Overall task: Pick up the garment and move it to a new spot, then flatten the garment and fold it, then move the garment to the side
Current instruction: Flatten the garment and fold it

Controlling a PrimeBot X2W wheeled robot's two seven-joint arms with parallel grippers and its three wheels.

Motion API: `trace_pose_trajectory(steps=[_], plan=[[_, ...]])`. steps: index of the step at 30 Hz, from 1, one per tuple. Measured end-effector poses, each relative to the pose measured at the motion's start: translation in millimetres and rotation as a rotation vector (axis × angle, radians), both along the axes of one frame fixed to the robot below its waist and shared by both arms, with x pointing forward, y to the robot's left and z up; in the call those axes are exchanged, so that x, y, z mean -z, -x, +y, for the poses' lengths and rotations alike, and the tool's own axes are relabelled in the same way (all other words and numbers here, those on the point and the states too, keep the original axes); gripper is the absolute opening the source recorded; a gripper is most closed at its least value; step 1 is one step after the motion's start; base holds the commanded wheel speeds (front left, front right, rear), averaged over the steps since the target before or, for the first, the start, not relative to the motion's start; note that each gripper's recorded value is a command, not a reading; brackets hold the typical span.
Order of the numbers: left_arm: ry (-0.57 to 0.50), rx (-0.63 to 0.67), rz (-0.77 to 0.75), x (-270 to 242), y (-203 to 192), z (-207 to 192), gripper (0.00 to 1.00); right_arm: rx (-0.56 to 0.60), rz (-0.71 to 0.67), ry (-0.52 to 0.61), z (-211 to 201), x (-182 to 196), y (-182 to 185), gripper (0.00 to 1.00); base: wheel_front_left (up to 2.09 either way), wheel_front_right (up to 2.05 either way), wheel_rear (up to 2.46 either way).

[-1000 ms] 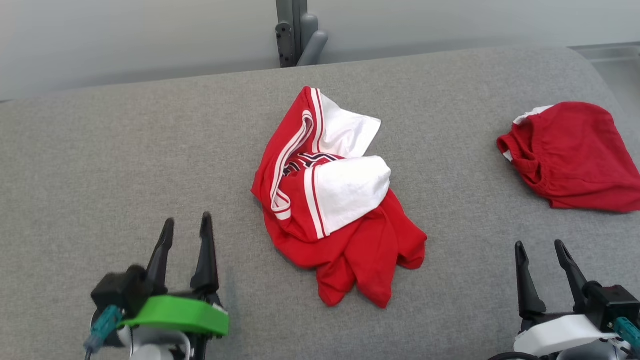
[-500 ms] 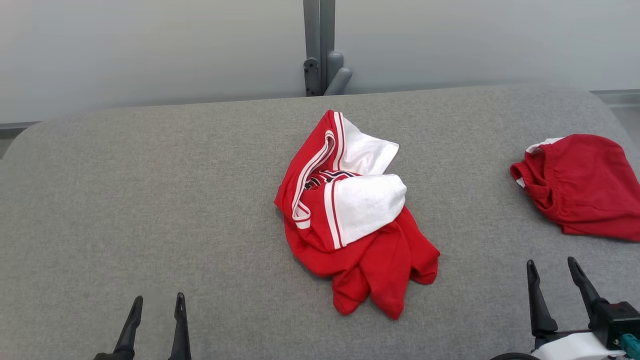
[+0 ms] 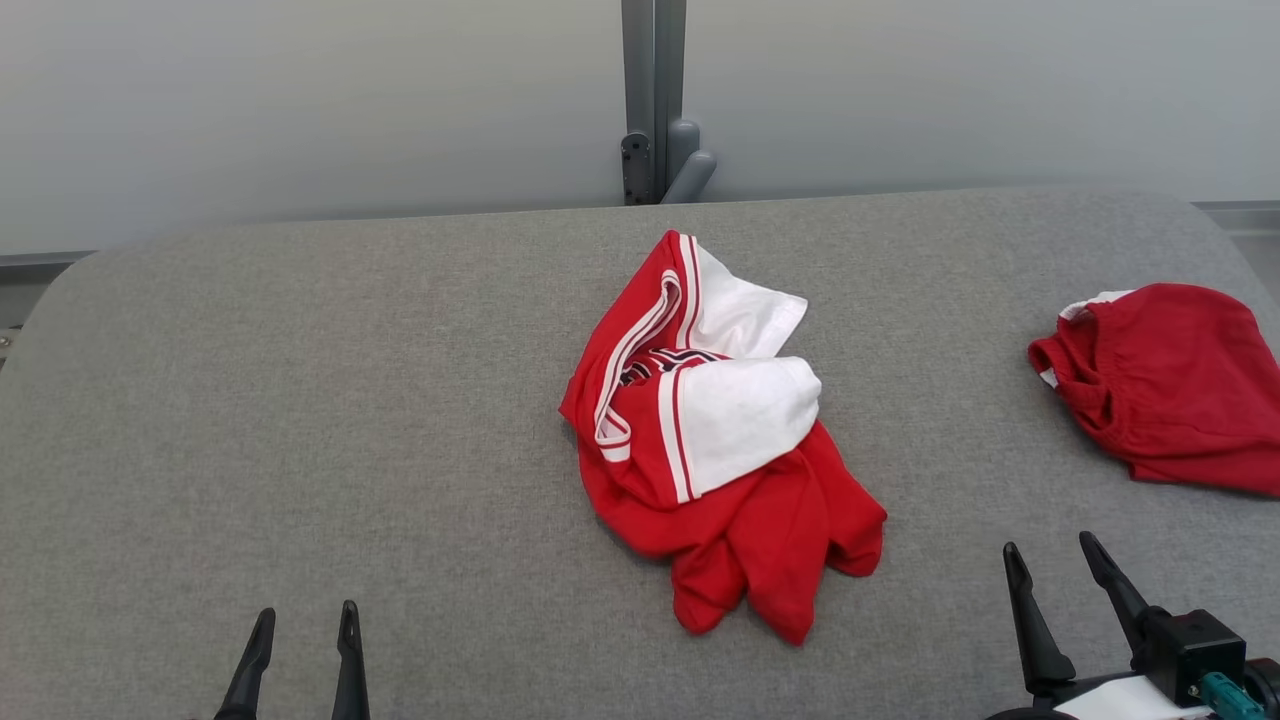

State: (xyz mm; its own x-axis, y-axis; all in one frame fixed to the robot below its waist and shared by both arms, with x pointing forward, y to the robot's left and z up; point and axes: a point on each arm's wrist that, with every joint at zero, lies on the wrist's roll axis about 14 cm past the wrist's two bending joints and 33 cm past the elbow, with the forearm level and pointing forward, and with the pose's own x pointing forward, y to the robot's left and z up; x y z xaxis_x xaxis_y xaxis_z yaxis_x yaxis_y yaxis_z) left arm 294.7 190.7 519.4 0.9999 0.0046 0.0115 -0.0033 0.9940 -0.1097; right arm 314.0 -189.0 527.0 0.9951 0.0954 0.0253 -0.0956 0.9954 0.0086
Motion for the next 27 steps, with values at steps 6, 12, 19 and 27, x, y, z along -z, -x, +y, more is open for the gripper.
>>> trace_pose_trajectory(steps=[6,12,19,27], plan=[[0.015,-0.004,0.007,2,0,1,1.0,-0.013,0.002,-0.004,3,0,-3,1.0,0.0,0.0,0.0],[0.104,0.055,-0.044,-14,-27,-25,1.0,0.003,0.004,0.001,-3,0,-8,1.0,0.0,0.0,0.0],[0.204,0.247,-0.026,-19,-71,-101,1.0,0.037,-0.006,0.003,-16,-4,-18,1.0,0.0,0.0,0.0],[0.146,0.398,0.176,26,-103,-169,1.0,0.113,0.014,-0.025,-34,3,-21,1.0,0.0,0.0,0.0]])
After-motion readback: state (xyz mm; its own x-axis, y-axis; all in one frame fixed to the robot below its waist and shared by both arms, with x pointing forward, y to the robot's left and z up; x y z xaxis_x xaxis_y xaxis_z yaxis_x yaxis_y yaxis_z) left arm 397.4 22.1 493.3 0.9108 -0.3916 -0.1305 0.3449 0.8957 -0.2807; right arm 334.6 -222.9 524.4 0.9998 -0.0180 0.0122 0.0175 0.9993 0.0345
